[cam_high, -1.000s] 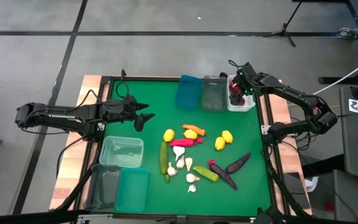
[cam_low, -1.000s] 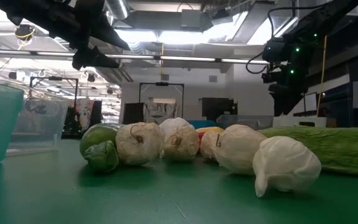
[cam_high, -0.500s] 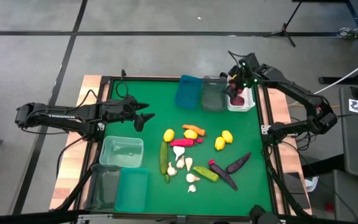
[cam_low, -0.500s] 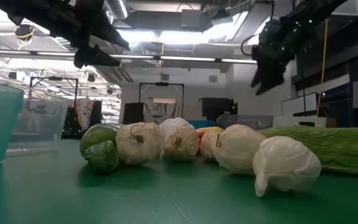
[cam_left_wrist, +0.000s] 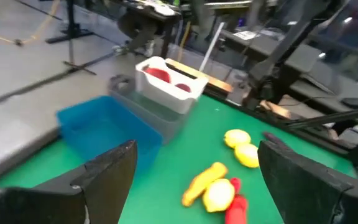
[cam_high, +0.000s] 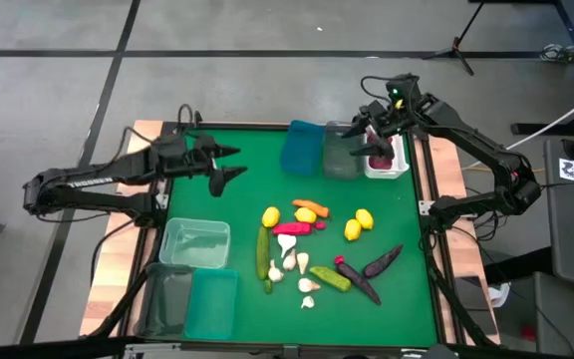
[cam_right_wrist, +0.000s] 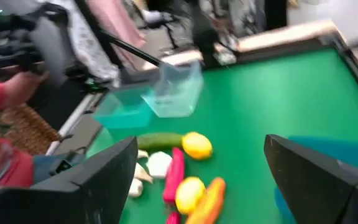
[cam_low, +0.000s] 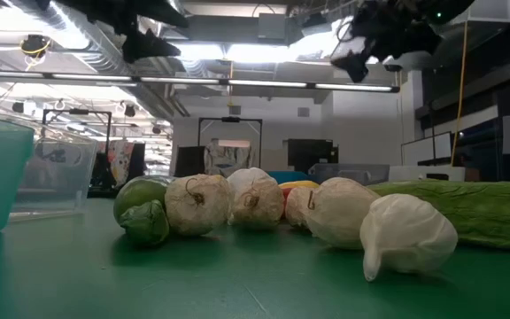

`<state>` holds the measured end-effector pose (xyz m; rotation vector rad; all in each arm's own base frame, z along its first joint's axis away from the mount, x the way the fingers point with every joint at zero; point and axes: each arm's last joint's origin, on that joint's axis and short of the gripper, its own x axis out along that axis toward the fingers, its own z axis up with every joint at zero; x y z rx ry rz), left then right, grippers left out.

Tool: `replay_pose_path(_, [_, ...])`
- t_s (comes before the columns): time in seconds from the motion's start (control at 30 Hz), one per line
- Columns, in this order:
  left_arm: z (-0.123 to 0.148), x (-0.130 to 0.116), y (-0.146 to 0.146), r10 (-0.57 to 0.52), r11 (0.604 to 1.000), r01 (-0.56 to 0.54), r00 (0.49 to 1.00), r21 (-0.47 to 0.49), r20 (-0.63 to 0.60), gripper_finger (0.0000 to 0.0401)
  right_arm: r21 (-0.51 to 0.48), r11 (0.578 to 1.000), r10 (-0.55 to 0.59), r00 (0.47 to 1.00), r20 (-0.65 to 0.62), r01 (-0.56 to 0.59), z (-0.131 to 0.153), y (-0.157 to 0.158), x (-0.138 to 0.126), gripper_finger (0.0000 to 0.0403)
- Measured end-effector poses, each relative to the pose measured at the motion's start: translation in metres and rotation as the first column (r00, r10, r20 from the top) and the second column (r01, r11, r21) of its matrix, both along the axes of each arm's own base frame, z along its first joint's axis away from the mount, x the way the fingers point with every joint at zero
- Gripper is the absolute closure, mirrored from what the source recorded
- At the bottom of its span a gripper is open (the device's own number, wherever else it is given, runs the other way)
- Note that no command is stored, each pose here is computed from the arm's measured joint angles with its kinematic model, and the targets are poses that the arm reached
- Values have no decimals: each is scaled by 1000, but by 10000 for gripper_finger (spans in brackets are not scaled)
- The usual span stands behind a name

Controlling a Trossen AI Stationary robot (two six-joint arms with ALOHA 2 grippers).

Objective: Sort produce into baskets
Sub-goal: Put the yellow lemon into the top black bin

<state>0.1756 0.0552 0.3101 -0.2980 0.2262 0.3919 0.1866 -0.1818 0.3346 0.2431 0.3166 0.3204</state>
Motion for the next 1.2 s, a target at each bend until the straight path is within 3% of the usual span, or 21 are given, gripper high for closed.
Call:
replay_pose_path(0.17, [13,-12,-2,-61,994,59,998,87,21,72,-7,996,90,993,78,-90,15,7,-8,55])
replay_pose_path(0.33, [16,-40,-15,-94,991,86,993,103,73,72,-56,997,58,995,80,-53,29,31,-48,55])
replay_pose_path(0.57, [13,-76,-28,-79,994,60,969,88,234,72,-265,963,-14,988,154,54,59,92,-104,55])
replay_pose_path(0.73, [-13,-78,-32,-71,997,67,953,25,294,72,-365,923,-48,978,202,121,68,134,-131,55])
replay_pose_path(0.93, [-52,-60,-35,-122,992,124,915,20,386,72,-384,914,-53,975,217,135,51,163,-146,55])
replay_pose_path(1.07, [-66,-54,-38,-145,988,152,891,19,430,72,-325,937,-69,978,197,132,31,167,-148,55])
replay_pose_path(1.2, [-72,-51,-40,-136,989,149,898,2,418,72,-277,955,-54,980,190,106,7,164,-147,55])
